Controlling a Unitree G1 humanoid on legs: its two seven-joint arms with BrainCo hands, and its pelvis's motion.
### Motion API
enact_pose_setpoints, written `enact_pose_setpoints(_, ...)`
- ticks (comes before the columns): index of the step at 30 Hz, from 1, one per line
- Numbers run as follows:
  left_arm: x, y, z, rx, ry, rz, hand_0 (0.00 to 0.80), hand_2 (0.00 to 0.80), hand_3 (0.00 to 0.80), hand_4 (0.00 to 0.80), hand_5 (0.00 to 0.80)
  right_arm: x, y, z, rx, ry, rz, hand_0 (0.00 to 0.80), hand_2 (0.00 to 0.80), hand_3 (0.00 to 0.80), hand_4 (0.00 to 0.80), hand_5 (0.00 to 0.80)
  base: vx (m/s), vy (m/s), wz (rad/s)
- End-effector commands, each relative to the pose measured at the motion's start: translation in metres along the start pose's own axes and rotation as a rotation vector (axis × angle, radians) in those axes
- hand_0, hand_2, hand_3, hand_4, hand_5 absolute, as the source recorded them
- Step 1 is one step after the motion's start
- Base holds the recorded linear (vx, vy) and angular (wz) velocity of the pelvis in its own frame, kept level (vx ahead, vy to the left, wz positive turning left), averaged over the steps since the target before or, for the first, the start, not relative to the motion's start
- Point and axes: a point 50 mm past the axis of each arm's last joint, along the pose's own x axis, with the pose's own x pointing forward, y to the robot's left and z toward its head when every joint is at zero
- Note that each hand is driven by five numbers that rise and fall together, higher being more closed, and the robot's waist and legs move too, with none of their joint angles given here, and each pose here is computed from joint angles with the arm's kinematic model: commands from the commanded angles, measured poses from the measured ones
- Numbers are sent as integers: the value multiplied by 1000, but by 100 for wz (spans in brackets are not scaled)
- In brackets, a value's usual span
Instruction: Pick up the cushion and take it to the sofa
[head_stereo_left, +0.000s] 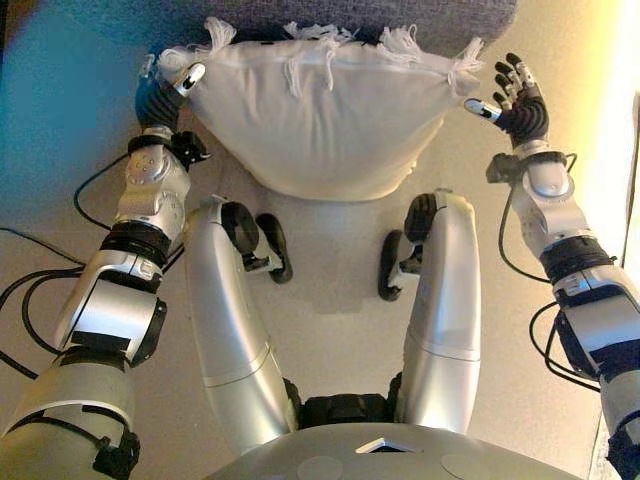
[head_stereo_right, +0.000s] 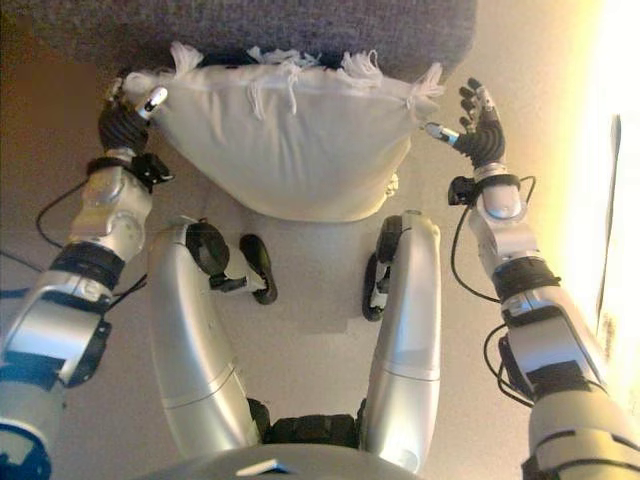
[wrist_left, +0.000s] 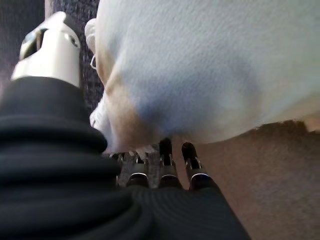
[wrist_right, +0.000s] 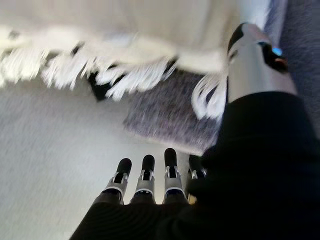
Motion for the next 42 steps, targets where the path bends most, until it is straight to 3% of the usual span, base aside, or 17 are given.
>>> enact_pose_setpoints(1,6,-9,5,-78,10,0,0,0,0,0,0,13,27,22,74,-67,77,0,0,0,0,0,0,-3,5)
enact_pose_setpoints(12,-1,-22,-18,-117,96,-87,0,0,0,0,0,11,45,12,94,-9,135,0,0,0,0,0,-7,-2,3)
enact_pose_setpoints(23,-8,-65,-31,-170,116,-286,0,0,0,0,0,8,80,1,131,47,251,0,0,0,0,0,-1,3,4)
enact_pose_setpoints(29,-17,-104,-28,-172,71,-451,0,0,0,0,0,6,108,12,226,9,386,0,0,0,0,0,1,-2,1)
enact_pose_setpoints(34,-19,-115,-28,-184,85,-495,0,0,0,0,0,4,124,12,273,50,491,0,0,0,0,0,24,-24,1)
enact_pose_setpoints(36,-21,-117,-30,-177,99,-522,254,254,254,254,254,4,125,11,293,59,499,0,0,0,0,0,41,-33,2)
enact_pose_setpoints(37,-22,-117,-31,-169,93,-527,800,800,800,800,800,4,124,10,299,62,489,311,311,311,311,311,38,-30,3)
enact_pose_setpoints(38,-22,-116,-31,-169,95,-524,800,800,800,800,800,4,124,10,300,60,482,521,521,521,521,521,43,-27,1)
enact_pose_setpoints(39,-23,-115,-33,-183,101,-531,800,800,800,800,800,4,124,9,301,63,479,800,800,800,800,800,36,-17,0)
enact_pose_setpoints(42,-27,-117,-38,-182,115,-554,800,800,800,800,800,3,126,9,289,53,473,800,800,800,800,800,11,-5,0)
